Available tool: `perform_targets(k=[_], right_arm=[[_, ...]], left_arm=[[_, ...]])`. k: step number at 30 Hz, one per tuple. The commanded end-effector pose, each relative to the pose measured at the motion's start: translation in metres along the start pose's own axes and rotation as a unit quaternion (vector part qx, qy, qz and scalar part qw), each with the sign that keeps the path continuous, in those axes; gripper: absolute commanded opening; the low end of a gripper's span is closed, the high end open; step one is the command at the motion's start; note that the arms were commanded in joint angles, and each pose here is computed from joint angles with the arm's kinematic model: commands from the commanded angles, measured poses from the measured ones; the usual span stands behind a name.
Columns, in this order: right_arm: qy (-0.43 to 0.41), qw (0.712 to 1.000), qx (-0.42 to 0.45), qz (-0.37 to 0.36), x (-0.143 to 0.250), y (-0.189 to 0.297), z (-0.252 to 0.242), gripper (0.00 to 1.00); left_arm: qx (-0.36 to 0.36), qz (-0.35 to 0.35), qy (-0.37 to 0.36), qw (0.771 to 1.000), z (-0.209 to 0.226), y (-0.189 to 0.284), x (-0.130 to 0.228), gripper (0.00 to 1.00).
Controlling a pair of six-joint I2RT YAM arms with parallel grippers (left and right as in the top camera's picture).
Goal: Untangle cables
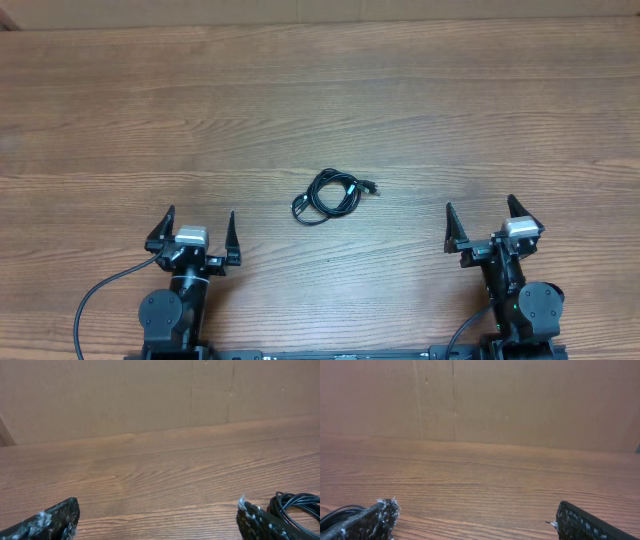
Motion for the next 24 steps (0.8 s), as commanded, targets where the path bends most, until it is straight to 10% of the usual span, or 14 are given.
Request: perform_targets(k=[1,24], right_arm=[[0.002,1.000,0.008,-0.001,0.0021,-0.0002,-0.0012,1.00],[0.002,1.000,0.008,-0.001,0.0020,-0.0002,-0.0013,1.00]], left_arm=[[-0.002,-0.001,0.009,1.000,0.0008,0.0002,0.0007,1.00],[-0.005,-0.002,0.028,1.000,0.0012,0.0002,0.0004,1.00]])
Point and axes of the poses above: each gripper's point midway between its finger pads, its own y axis back along the fingers, its own z axis along the line the jaws close on, x = y × z, the point moved 9 cm from there along y, back along the fingers, and after that the axes turned 7 degrees about y, right-handed, at the moved point
